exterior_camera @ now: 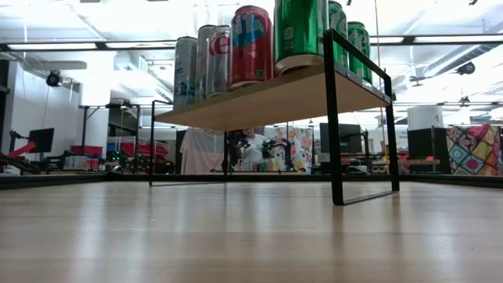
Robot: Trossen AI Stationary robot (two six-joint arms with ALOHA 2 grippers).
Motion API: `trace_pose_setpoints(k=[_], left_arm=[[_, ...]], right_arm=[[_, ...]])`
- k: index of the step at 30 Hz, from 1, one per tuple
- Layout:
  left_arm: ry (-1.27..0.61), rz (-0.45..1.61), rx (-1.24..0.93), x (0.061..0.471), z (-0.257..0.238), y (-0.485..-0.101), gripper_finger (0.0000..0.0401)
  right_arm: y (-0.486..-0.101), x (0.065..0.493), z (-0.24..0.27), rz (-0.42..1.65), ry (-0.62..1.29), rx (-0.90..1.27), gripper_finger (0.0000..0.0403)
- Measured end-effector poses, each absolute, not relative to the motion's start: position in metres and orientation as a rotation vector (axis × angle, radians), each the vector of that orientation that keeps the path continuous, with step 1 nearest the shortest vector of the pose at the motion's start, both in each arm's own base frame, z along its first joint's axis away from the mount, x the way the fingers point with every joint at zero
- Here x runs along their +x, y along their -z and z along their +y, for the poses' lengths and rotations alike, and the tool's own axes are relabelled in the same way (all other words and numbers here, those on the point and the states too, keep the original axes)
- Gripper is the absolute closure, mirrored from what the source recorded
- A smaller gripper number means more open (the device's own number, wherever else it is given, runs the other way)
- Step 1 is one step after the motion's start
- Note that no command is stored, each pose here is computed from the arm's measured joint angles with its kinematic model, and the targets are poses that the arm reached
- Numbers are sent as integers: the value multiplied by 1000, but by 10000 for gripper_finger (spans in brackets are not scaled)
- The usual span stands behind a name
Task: Place canned beverage on shelf
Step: Put the green soda can on the shelf aligned with the other green soda can
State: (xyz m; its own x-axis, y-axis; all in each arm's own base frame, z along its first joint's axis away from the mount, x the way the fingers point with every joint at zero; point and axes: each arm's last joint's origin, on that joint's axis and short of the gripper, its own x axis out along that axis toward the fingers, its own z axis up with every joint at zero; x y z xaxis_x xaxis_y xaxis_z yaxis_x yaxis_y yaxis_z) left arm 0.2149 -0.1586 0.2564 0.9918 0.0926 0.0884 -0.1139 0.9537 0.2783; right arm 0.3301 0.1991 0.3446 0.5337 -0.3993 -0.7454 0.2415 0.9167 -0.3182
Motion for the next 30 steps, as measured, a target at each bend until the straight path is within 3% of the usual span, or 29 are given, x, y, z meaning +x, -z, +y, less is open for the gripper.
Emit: trace_pose_setpoints(k=[22, 30], left_arm=[[-104, -80, 294, 207, -152, -256, 145], [-196, -94, 329, 199, -143, -270, 145]], right_arm=[[-343, 348, 165, 968, 441, -199, 394], [-367, 337, 184, 834, 436, -258, 394]])
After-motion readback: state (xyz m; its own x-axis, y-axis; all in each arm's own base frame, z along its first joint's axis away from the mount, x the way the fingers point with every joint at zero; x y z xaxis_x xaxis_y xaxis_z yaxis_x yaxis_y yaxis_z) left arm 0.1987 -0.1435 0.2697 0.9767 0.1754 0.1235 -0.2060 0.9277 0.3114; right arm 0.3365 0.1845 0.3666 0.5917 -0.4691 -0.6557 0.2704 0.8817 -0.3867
